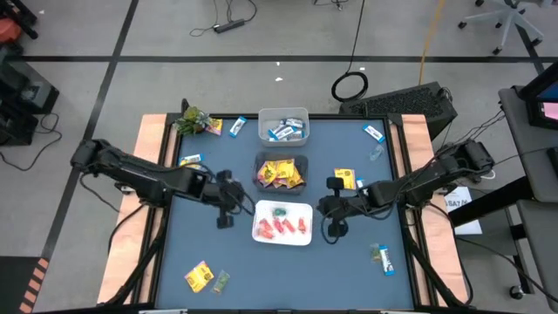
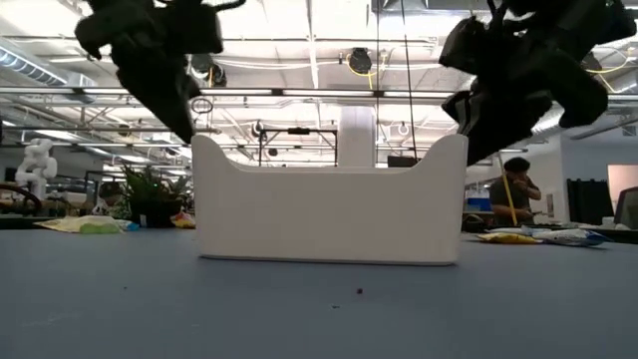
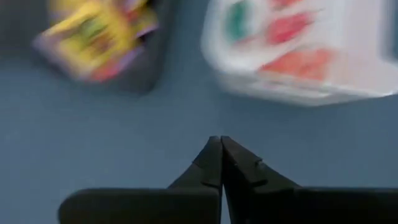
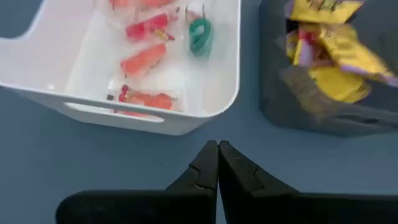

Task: Sort candy
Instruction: Put the white chocolate bar into the gray bin

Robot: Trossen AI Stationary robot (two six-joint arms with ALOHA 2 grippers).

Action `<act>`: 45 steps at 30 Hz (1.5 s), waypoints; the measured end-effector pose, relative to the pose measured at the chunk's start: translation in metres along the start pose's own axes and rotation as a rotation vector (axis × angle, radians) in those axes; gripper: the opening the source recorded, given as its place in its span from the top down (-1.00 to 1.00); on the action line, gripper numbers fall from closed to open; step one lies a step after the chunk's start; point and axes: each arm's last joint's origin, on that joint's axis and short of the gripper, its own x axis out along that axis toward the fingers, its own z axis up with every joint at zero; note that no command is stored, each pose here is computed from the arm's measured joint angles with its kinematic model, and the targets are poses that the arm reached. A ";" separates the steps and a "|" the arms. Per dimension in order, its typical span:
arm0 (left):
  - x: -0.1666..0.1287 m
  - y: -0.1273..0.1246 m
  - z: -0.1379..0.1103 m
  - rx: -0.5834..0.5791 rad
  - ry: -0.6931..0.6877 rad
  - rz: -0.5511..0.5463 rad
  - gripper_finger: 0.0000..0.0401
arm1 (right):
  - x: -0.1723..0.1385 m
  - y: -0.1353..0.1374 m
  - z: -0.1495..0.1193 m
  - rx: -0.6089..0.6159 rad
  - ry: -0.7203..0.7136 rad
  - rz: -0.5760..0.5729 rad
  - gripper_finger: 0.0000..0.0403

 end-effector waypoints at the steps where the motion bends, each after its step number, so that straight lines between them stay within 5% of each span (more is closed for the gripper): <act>1: -0.005 0.005 -0.004 -0.038 0.019 0.045 0.98 | -0.003 -0.001 0.001 -0.004 -0.010 -0.001 1.00; 6: -0.020 0.038 -0.026 -0.222 0.204 0.247 0.98 | -0.013 -0.010 0.000 -0.011 0.003 -0.016 1.00; 11: -0.022 0.066 -0.034 -0.326 0.319 0.328 0.98 | -0.015 -0.016 -0.002 0.019 0.033 -0.030 1.00; 25: -0.009 0.108 -0.053 -0.372 0.449 0.295 0.31 | -0.016 -0.017 -0.007 0.014 0.081 -0.035 1.00; 38: 0.021 0.156 -0.078 -0.491 0.594 0.291 0.01 | -0.015 -0.016 -0.004 0.021 0.055 -0.031 1.00; 45: 0.039 0.172 -0.079 -0.235 0.735 0.396 -0.08 | -0.015 -0.016 -0.004 0.023 0.055 -0.028 1.00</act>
